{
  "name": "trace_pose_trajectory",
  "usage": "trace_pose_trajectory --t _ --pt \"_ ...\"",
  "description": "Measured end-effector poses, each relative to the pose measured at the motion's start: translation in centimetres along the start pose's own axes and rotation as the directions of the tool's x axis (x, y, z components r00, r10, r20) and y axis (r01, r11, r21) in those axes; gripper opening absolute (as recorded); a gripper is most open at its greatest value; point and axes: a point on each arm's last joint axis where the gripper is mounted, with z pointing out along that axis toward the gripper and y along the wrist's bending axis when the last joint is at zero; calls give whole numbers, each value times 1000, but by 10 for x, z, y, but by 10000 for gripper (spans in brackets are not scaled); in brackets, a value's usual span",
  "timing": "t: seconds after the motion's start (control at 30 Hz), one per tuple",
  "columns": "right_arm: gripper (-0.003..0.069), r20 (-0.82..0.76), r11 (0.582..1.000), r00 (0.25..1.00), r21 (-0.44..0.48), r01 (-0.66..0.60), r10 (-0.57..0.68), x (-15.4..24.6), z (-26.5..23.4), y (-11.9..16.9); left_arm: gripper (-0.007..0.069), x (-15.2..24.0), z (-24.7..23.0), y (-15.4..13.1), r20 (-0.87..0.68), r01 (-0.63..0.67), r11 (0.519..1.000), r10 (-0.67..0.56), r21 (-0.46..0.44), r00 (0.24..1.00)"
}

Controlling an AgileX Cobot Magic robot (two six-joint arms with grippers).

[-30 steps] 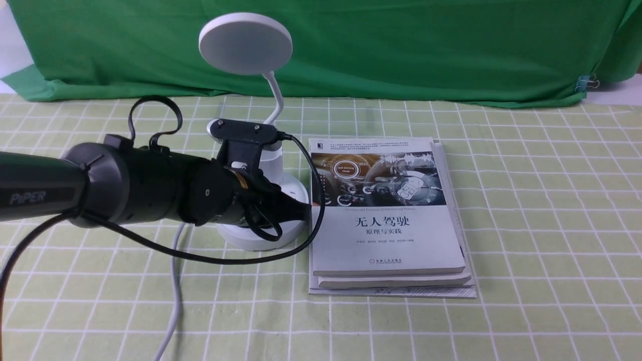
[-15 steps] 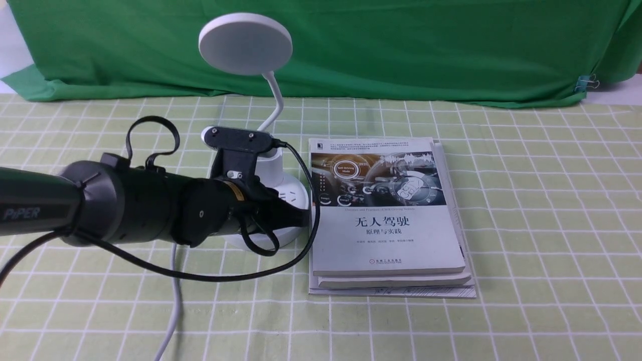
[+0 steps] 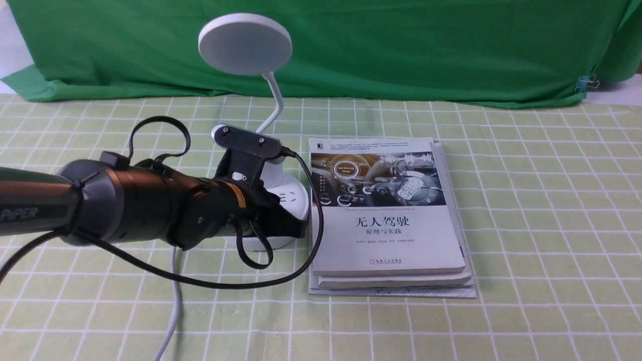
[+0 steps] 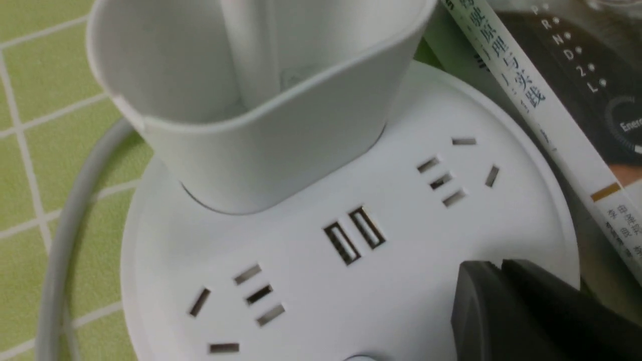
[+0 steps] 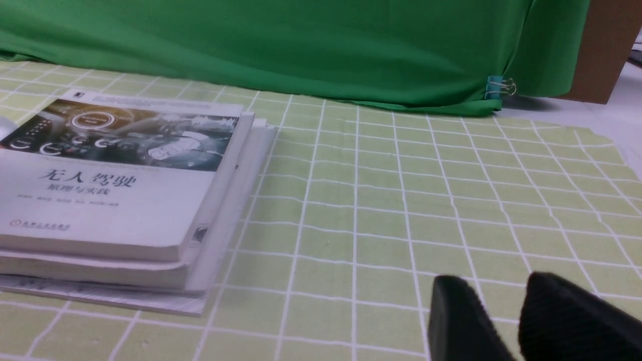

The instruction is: Turn on the table lamp on the green coffee tablecloth with your hand.

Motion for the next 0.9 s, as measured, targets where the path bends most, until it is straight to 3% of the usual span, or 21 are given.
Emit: trace_pose_trajectory --t 0.33,0.43,0.63,0.8,0.9 --pt "245 0 1000 1000 0 0 0 0 0 0 19 -5 -17 0 14 10 1000 -10 -1 1000" --pt "245 0 1000 1000 0 0 0 0 0 0 19 -2 -38 1 -34 16 1000 -16 -6 999" --pt "245 0 1000 1000 0 0 0 0 0 0 19 8 -93 1 47 35 999 -35 -5 998" --pt "245 0 1000 1000 0 0 0 0 0 0 19 74 -162 0 194 59 998 -60 10 979" --pt "245 0 1000 1000 0 0 0 0 0 0 19 93 -189 0 310 58 998 -61 18 949"
